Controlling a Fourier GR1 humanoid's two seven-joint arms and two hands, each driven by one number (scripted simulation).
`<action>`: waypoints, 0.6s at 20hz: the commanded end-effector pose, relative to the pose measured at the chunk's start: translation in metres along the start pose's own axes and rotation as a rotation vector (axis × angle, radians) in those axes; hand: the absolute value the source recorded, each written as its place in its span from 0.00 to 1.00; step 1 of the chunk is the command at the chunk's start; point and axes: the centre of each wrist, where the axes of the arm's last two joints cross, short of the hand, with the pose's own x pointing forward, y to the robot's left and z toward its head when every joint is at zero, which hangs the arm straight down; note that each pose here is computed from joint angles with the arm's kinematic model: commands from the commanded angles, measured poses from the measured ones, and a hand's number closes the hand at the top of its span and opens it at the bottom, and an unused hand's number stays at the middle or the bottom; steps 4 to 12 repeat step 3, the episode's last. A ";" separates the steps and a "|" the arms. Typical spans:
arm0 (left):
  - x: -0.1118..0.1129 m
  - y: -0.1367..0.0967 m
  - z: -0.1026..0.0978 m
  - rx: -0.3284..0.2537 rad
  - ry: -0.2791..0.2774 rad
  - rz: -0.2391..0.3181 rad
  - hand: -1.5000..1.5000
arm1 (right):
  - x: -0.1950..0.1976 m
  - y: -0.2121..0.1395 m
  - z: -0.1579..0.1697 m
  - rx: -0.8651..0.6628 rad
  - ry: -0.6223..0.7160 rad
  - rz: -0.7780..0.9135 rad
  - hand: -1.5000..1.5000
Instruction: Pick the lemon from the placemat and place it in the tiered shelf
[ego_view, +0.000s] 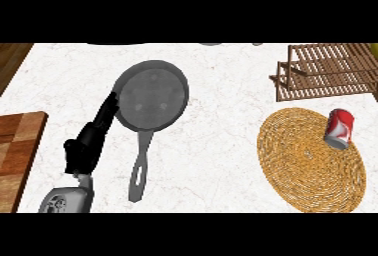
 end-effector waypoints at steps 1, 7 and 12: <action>-0.004 -0.010 -0.005 -0.013 -0.011 0.008 0.50 | -0.010 -0.049 0.005 0.049 0.001 -0.014 0.00; -0.003 0.004 0.001 -0.001 0.004 -0.006 0.50 | -0.036 -0.070 0.015 0.060 -0.003 0.007 0.00; -0.003 0.004 0.001 -0.001 0.004 -0.006 0.50 | -0.036 -0.070 0.015 0.060 -0.003 0.007 0.00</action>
